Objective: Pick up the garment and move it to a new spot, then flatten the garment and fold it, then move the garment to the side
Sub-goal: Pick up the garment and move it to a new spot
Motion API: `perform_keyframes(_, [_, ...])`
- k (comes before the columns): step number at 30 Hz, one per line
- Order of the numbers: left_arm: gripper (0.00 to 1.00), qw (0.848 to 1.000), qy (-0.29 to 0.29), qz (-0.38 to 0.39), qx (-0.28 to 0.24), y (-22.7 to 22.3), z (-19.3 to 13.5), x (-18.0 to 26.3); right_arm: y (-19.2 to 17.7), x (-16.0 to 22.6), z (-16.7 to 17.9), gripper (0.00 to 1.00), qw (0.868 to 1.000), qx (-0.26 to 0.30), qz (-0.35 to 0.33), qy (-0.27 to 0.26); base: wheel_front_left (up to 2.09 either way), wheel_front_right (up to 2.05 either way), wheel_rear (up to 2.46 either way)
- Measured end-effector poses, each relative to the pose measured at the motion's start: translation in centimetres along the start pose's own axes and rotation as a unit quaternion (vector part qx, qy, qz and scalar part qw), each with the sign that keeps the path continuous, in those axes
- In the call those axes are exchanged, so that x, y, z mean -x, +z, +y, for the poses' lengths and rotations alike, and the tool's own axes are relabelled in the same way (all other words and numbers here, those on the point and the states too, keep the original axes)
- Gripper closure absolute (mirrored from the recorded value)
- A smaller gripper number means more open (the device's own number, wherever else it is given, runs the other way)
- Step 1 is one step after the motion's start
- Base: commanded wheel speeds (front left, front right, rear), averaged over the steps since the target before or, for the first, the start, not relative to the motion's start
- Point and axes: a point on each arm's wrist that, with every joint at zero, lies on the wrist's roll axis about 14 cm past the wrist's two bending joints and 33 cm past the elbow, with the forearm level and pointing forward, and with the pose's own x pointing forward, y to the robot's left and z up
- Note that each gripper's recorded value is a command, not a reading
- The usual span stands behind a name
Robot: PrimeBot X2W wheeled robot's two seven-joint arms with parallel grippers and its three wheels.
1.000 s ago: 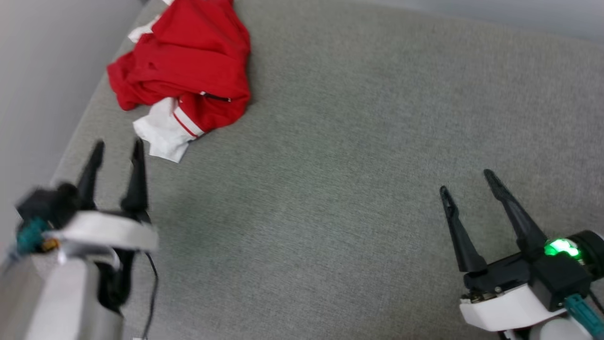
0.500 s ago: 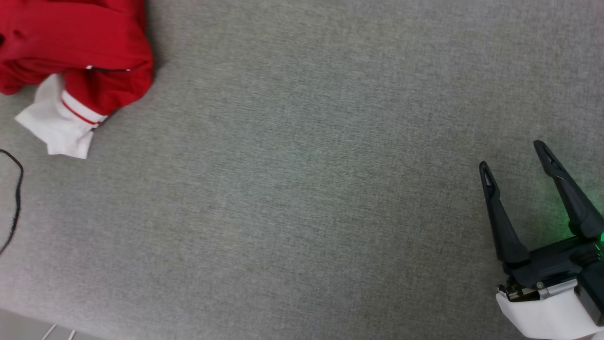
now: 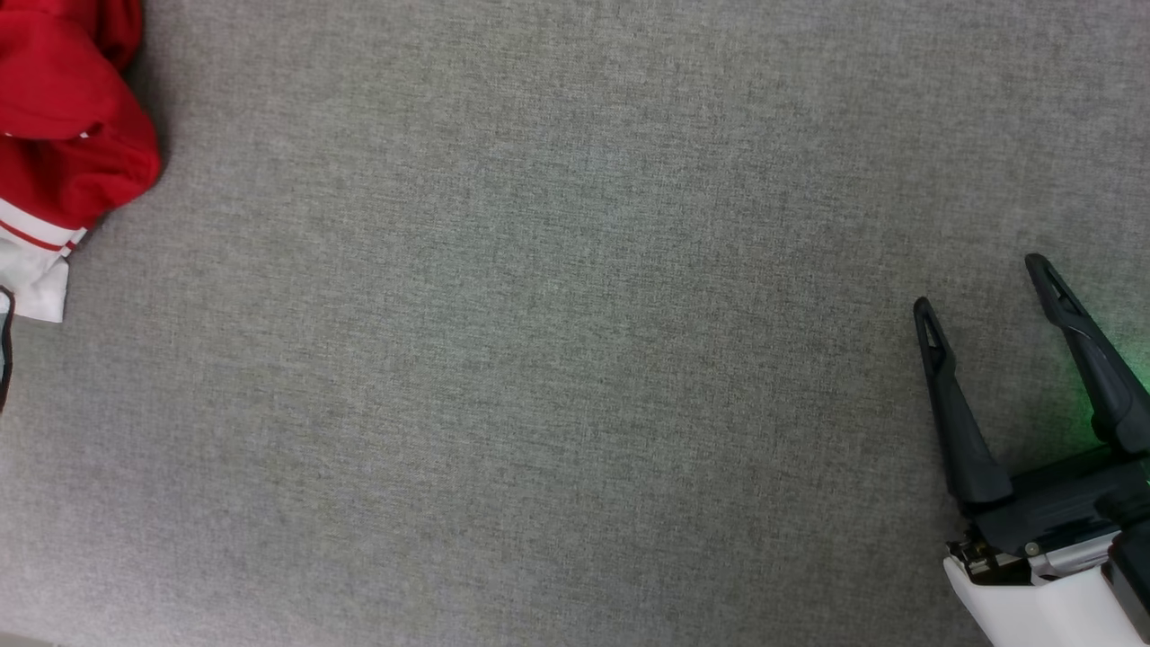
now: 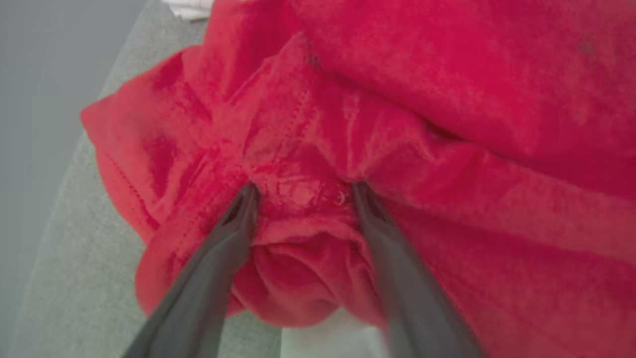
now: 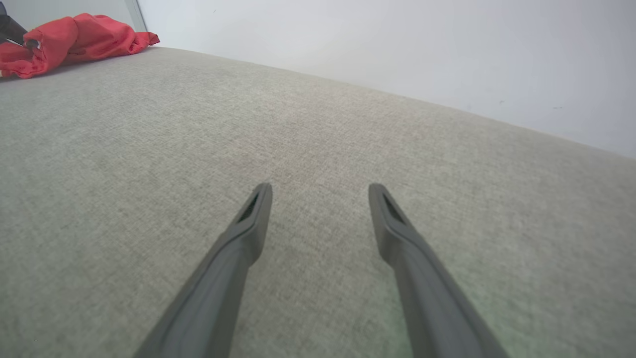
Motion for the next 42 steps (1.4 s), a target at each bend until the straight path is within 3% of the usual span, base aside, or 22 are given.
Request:
perform_keyframes(1, [1.0, 1.0, -0.004, 0.006, -0.002, -0.2, -0.3, -0.1, 0.0, 0.0, 0.0, 0.0, 1.0, 0.001, 0.0, -0.001, 0.0, 0.0, 0.0])
perform_keyframes(5, [1.0, 1.0, -0.014, -0.006, -0.005, 0.0, -0.8, 0.0, -0.1, -0.1, 0.1, 0.0, 1.0, 0.004, 0.0, -0.001, 0.0, 0.0, 0.0])
perform_keyframes(10, [1.0, 0.996, -0.025, -0.083, -0.008, 2.8, -1.0, 2.2, 0.6, 0.0, -0.1, 0.0, 1.0, 0.007, -0.004, -0.016, 0.0, 0.0, 0.0])
perform_keyframes(11, [1.0, 0.989, -0.037, -0.141, -0.033, 6.0, -1.5, 4.7, 1.2, 0.4, -0.1, 0.0, 1.0, 0.008, -0.004, -0.023, 0.0, 0.0, 0.0])
perform_keyframes(20, [1.0, 0.936, -0.092, -0.305, -0.146, 13.7, -6.2, 14.5, 4.1, 2.3, -0.5, 0.0, 0.997, -0.006, -0.026, -0.067, 0.0, 0.0, 0.0])
perform_keyframes(29, [1.0, 0.85, -0.219, -0.41, -0.249, 15.4, -17.9, 23.3, 7.9, 5.3, -1.4, 0.0, 0.993, -0.005, -0.059, -0.104, 0.0, 0.0, 0.0])
perform_keyframes(36, [1.0, 0.763, -0.345, -0.45, -0.31, 12.4, -29.9, 27.7, 10.5, 8.5, -3.6, 0.0, 0.984, -0.004, -0.089, -0.155, 0.0, 0.0, 0.0])
perform_keyframes(42, [1.0, 0.684, -0.415, -0.487, -0.35, 9.4, -37.4, 30.3, 11.7, 11.9, -6.1, 0.0, 0.973, -0.004, -0.102, -0.209, 0.0, 0.0, 0.0])
